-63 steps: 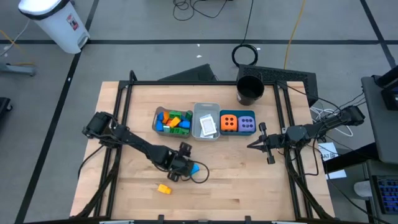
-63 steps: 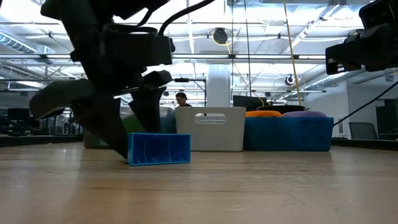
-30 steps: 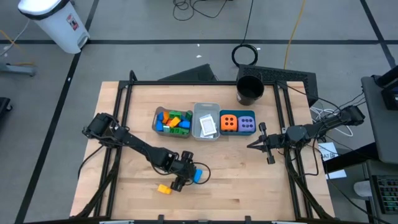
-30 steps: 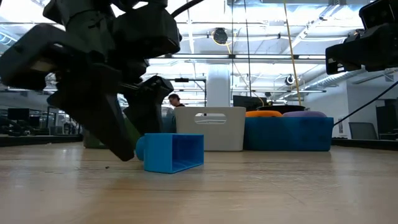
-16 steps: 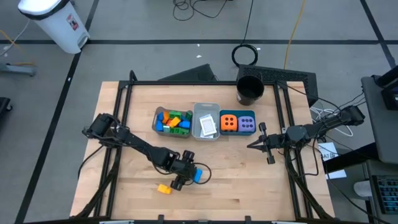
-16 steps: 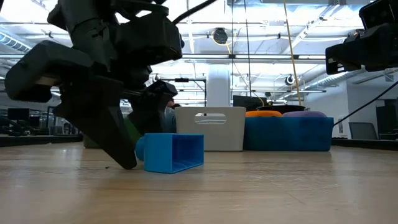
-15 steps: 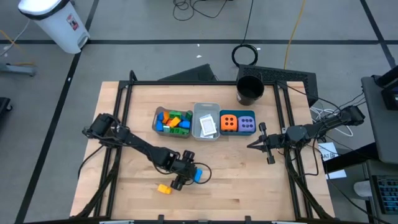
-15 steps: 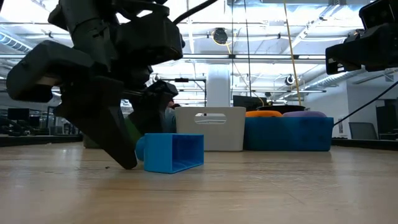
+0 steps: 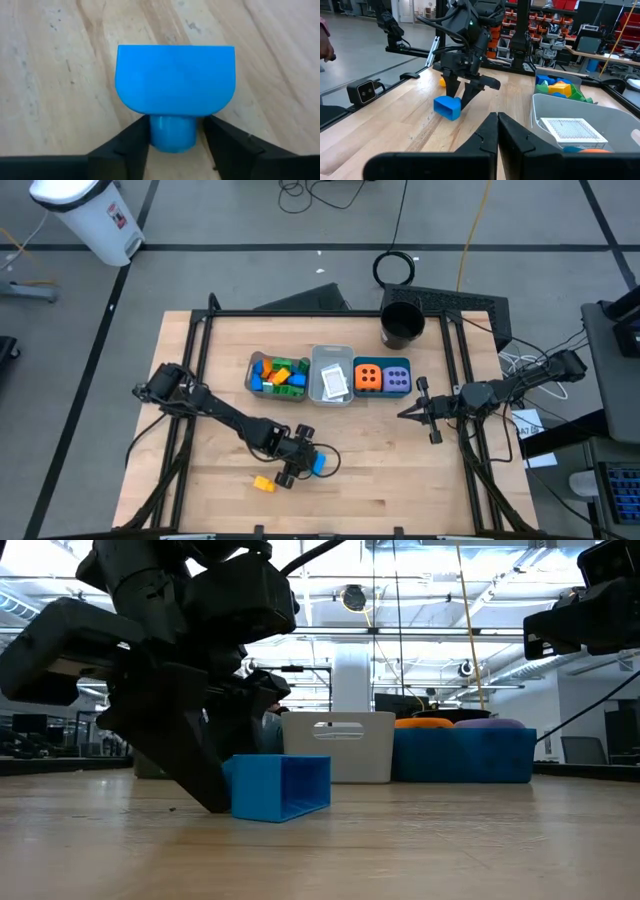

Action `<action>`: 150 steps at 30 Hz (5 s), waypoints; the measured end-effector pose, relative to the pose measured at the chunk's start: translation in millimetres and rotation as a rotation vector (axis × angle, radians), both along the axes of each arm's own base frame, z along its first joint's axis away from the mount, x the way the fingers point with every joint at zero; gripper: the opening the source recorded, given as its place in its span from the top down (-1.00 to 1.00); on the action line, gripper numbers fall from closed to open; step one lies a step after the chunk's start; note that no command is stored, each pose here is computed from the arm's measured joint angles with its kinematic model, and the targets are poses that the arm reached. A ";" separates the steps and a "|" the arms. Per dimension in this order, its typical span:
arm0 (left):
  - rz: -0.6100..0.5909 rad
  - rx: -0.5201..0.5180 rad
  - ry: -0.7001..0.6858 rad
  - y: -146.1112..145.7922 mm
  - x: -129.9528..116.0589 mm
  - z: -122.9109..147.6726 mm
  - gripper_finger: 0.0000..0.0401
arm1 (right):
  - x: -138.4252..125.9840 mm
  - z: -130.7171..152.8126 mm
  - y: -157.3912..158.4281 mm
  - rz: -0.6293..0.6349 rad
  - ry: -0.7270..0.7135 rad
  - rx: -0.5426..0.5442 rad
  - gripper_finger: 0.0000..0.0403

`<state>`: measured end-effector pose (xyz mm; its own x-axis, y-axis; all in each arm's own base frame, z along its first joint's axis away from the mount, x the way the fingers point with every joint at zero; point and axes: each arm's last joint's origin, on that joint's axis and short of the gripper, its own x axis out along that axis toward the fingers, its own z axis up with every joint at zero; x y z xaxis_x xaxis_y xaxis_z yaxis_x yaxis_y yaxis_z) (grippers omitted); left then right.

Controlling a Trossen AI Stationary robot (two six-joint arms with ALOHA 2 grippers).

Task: Pick & Place Toys
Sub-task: Put the blue game piece into the black bin, then put the yellow game piece into the black bin

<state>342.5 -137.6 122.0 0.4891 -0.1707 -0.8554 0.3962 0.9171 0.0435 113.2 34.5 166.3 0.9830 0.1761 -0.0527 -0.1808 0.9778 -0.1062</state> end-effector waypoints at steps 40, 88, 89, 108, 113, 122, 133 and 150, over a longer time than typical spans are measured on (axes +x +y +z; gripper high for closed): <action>0.968 0.205 -0.110 122.1 -109.1 152.2 0.39 | 0.0 0.0 0.0 0.000 0.000 0.000 0.98; 0.598 -0.283 -0.076 83.8 -118.0 134.9 -0.41 | 0.0 0.0 0.0 0.000 0.000 0.000 0.98; 0.551 -0.299 -0.094 71.8 -117.5 135.6 -0.41 | 0.0 0.0 0.0 0.000 0.000 0.000 0.98; 0.200 -0.185 0.021 -61.8 -122.4 55.3 -0.41 | 0.0 0.0 0.0 -0.001 0.000 0.000 0.98; 0.209 -0.157 0.075 -65.1 -119.6 38.0 -0.41 | 0.0 0.0 -0.1 -0.003 0.000 -0.001 0.98; 0.259 -0.116 0.175 -66.1 -120.2 15.7 -0.41 | 0.0 0.0 -0.1 -0.003 0.000 -0.001 0.98; 0.211 -0.083 0.180 -66.0 -119.5 11.5 -0.21 | 0.0 0.0 -0.1 -0.004 0.000 -0.001 0.98; 0.389 -0.240 -0.094 -9.0 -100.5 89.3 0.35 | 0.0 0.0 -0.1 -0.004 0.000 -0.001 0.98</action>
